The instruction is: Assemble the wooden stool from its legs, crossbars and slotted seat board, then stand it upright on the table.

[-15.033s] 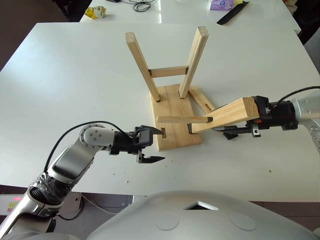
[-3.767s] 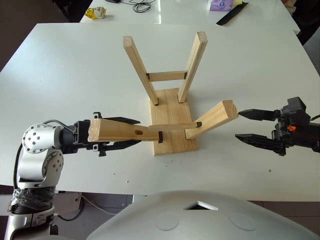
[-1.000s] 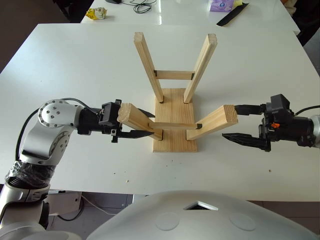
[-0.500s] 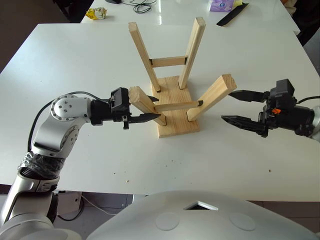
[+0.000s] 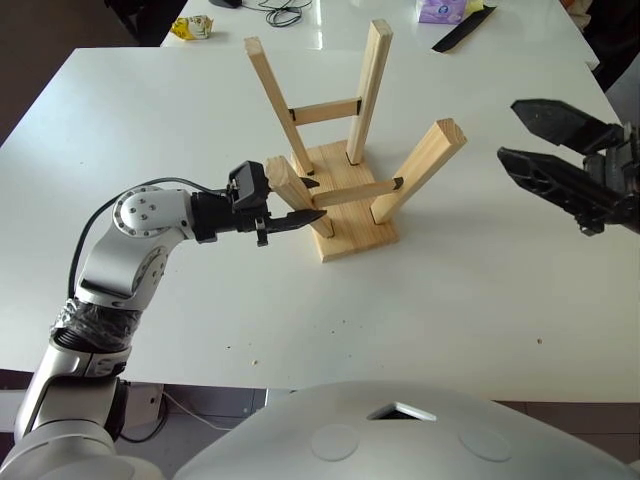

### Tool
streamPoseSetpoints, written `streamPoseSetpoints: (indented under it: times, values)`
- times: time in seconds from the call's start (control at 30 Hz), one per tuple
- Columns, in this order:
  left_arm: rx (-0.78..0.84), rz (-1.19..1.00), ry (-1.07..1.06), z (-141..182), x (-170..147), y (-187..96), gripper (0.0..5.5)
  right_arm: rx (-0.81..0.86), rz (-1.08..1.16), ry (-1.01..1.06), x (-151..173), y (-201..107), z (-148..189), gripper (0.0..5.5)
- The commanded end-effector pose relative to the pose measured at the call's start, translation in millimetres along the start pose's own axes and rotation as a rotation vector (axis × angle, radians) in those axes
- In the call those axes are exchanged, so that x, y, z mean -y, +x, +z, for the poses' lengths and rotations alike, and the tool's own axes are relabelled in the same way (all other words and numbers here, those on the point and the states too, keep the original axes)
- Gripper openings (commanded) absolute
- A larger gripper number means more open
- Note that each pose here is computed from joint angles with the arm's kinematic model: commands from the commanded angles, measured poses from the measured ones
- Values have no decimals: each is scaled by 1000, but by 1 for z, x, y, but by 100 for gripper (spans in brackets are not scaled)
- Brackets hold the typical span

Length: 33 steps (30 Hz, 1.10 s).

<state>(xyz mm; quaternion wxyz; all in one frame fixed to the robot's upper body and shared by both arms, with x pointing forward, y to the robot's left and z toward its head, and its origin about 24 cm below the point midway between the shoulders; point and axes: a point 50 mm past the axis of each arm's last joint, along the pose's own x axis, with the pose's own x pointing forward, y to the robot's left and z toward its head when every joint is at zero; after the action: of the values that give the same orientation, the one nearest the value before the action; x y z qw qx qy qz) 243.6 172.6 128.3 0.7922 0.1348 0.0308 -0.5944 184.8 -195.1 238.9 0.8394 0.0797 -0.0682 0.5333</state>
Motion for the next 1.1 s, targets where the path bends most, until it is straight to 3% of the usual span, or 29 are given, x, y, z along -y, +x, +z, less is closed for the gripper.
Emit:
streamPoseSetpoints:
  times: [0.03,0.17,0.33,0.57,0.87,1.1]
  values:
    - [-178,37,-100,-31,3,0,207,64,30,39,-18,43,-8,332]
    - [-172,44,-105,-30,3,4,207,-4,-97,91,-18,78,-37,332]
    - [-160,25,-113,-26,8,9,207,-60,-190,117,-13,97,-62,332]
    - [-172,23,-111,-25,6,11,207,-102,-265,79,-8,106,-81,220]
    - [-177,28,-113,-24,3,12,207,-105,-289,35,-5,114,-87,220]
    - [-177,32,-113,-23,-1,13,207,-211,-290,75,-5,102,-118,220]
